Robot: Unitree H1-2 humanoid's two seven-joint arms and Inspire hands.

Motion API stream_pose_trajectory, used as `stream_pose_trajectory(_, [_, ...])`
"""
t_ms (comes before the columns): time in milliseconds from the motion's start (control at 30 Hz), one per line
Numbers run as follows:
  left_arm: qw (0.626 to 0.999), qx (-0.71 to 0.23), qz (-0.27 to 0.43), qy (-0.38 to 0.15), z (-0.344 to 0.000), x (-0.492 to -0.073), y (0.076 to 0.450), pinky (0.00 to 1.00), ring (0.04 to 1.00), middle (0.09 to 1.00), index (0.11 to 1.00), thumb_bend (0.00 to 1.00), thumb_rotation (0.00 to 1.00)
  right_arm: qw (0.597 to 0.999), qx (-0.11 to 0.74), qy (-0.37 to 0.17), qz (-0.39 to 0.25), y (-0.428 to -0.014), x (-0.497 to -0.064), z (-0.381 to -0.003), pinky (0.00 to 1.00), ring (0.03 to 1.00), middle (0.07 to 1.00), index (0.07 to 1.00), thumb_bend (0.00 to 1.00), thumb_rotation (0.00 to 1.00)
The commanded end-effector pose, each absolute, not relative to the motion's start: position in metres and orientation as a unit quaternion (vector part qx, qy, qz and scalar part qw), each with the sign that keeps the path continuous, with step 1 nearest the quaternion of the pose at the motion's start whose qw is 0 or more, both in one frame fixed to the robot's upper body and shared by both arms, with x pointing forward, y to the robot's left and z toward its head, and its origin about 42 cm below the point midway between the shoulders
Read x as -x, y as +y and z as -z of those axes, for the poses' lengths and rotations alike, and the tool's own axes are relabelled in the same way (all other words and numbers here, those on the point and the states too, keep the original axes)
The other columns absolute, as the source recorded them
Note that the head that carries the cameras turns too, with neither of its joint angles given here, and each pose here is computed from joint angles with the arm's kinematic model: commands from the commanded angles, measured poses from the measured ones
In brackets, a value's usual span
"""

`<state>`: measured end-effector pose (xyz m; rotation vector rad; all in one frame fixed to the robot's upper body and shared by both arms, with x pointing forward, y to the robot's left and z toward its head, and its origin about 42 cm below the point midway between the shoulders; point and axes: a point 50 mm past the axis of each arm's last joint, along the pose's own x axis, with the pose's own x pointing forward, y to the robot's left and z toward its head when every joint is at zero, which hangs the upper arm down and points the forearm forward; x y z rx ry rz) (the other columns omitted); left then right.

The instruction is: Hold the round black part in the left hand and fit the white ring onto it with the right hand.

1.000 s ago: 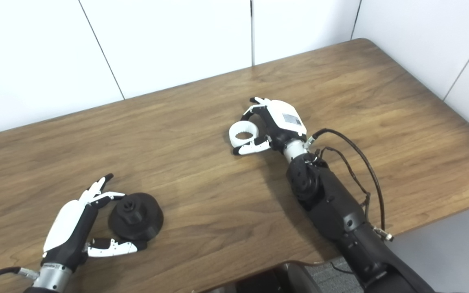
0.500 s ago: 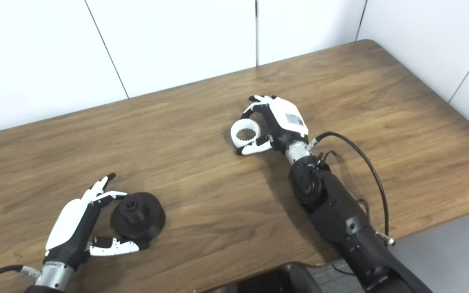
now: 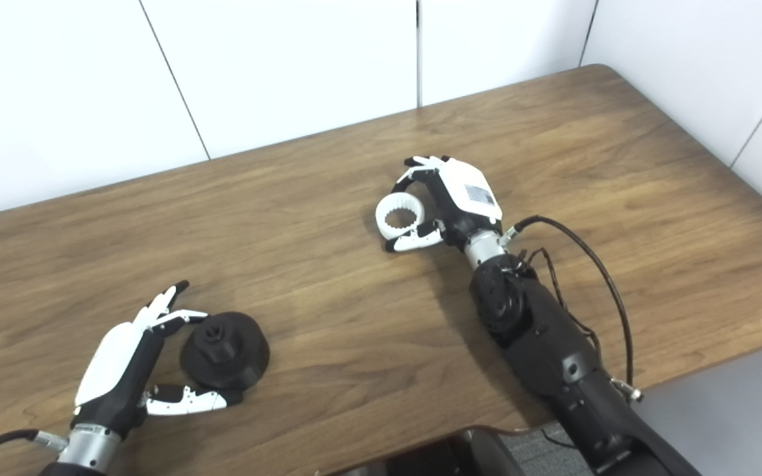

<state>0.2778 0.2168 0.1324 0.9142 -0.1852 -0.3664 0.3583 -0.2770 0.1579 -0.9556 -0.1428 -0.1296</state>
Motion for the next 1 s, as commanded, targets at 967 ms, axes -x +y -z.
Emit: stream_pose_trajectory(967, [0.874,-0.441,0.168,-0.116,-0.143,-0.284,0.199,0.99,1.000,1.000,0.607,0.92,0.36,0.920,0.338,-0.170,0.102,-0.234,-0.312,-0.203,0.94,0.936,0.867,0.484,0.52,0.14])
